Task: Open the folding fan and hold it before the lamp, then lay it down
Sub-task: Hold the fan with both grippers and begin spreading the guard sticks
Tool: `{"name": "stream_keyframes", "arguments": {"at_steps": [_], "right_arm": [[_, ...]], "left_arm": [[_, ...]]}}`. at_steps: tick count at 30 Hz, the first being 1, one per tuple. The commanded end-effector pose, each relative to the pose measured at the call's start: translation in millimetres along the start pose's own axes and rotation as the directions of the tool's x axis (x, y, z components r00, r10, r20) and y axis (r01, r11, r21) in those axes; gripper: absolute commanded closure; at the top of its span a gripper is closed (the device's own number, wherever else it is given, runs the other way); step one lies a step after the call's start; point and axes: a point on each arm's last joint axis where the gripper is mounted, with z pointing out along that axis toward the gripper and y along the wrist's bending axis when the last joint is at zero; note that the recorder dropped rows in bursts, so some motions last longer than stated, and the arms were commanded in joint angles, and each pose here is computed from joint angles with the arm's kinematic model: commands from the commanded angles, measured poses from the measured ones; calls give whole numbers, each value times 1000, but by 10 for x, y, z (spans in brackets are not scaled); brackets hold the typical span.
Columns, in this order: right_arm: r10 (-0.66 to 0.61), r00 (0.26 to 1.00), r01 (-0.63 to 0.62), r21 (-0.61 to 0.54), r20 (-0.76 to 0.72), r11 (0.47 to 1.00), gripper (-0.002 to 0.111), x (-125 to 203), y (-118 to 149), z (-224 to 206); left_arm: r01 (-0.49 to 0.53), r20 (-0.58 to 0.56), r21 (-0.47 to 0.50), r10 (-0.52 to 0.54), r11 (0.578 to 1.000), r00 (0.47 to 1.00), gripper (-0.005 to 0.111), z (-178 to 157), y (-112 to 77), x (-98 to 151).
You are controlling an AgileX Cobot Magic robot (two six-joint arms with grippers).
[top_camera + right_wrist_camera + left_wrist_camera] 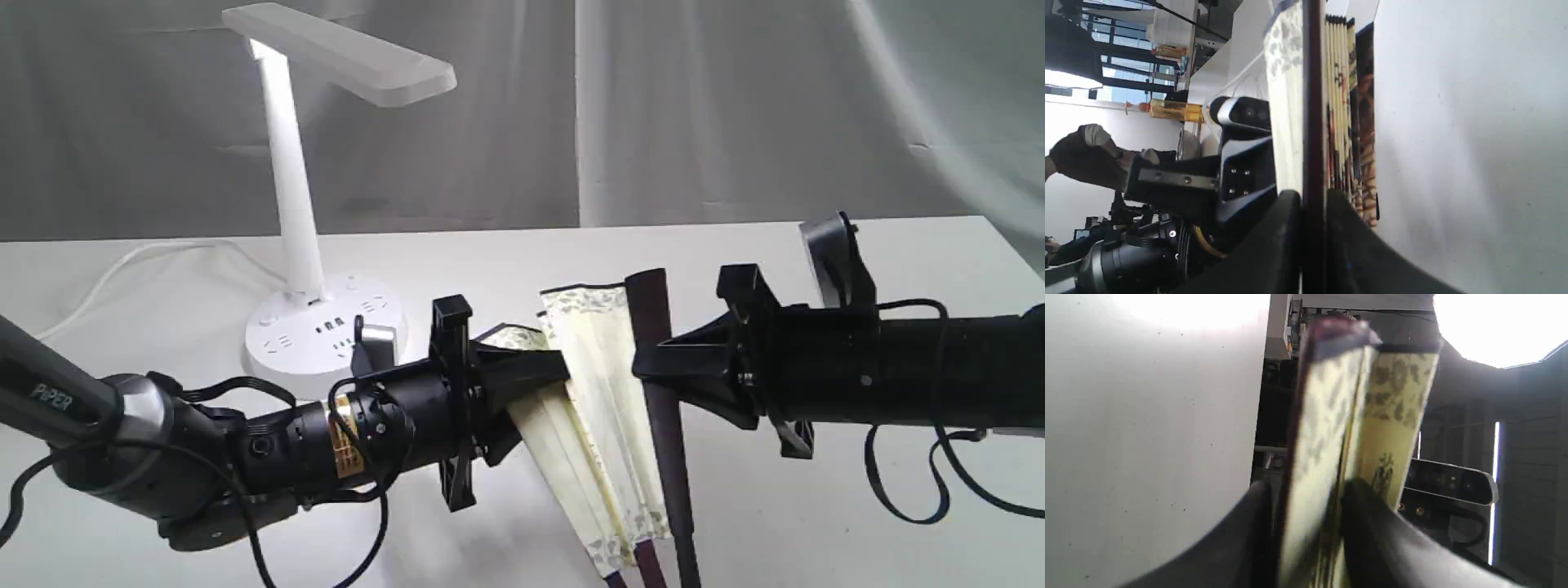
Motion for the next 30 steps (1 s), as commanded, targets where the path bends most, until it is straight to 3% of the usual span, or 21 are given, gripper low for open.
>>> {"name": "stream_keyframes", "arguments": {"at_steps": [1, 12, 15, 19, 26, 30], "right_arm": [[4, 999, -5, 31, 41, 1000, 108, -59, 11, -20], [3, 999, -6, 48, 49, 999, 108, -66, -5, -21], [4, 999, -5, 29, 40, 1000, 108, -58, 13, -20], [4, 1000, -4, -3, 25, 1000, 108, -44, 42, -19], [7, 999, -7, 4, 36, 1000, 108, -63, 25, -42], [23, 997, -23, -3, 67, 1000, 108, -131, -19, -146]], "left_arm": [[3, -17, 25, -3, 1000, 1000, 72, 1, -65, 16], [27, -6, 30, -27, 999, 1000, 69, 1, -69, 5], [37, 16, 41, -37, 999, 999, 81, 0, -78, -16], [48, 56, 60, -51, 997, 997, 107, -2, -94, -53], [45, 64, 65, -50, 997, 997, 107, -3, -104, -60], [8, 96, 95, -18, 995, 995, 107, -30, -229, -63]]}}
